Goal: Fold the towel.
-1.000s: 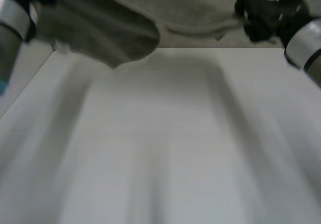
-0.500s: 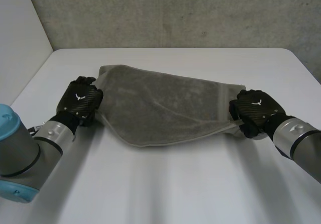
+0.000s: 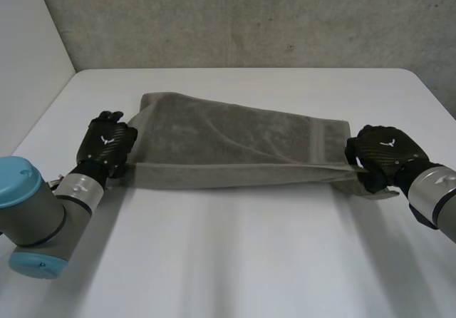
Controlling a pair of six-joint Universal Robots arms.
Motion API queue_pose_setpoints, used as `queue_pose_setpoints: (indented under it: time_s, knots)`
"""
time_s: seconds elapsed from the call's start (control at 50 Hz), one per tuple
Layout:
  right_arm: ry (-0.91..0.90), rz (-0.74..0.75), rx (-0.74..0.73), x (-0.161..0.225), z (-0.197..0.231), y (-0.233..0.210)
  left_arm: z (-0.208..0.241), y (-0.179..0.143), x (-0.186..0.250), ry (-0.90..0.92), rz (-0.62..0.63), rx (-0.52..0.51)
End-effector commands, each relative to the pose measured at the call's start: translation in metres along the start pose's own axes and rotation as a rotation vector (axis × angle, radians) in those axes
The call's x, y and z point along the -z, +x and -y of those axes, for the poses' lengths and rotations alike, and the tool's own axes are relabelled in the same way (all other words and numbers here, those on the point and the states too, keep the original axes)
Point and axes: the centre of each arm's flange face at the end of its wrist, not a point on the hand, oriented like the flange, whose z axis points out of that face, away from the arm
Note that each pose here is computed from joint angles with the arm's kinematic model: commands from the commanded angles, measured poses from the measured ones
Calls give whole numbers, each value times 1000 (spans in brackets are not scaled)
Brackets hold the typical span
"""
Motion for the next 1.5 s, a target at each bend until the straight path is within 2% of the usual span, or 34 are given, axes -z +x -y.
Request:
queue_pose_setpoints:
  time_s: [0.02,0.12,0.46,0.58,0.62,0.7,0.74,0.8,0.84,0.94,1.04,1.08,1.22,1.5]
  knots:
    - [5,-34,-29,0,2,10,-5,-4,7,-48,9,-79]
    - [14,-46,-41,0,5,13,-6,-4,18,-91,-12,-122]
    - [21,-44,-45,1,8,13,-9,7,35,-145,-109,-94]
    - [-17,-25,-29,14,14,11,1,-13,36,-157,-71,-81]
    - [-20,-22,-14,24,22,10,28,-34,45,-130,-22,-82]
    - [-29,-45,37,45,39,17,55,-52,55,-91,30,-49]
    - [-24,-69,61,56,49,23,86,-65,66,-15,59,5]
    - [22,-90,112,70,69,27,103,-71,73,35,68,24]
    - [34,-90,129,76,76,28,130,-78,87,114,76,42]
    - [53,-59,161,87,92,26,150,-81,102,162,78,40]
    - [23,-31,209,83,88,25,144,-79,102,140,68,52]
    - [-64,12,248,67,67,24,137,-78,100,114,65,66]
    - [-196,74,332,42,37,24,90,-73,76,-46,16,143]
    - [-241,87,230,0,16,33,54,-50,2,-102,-73,158]
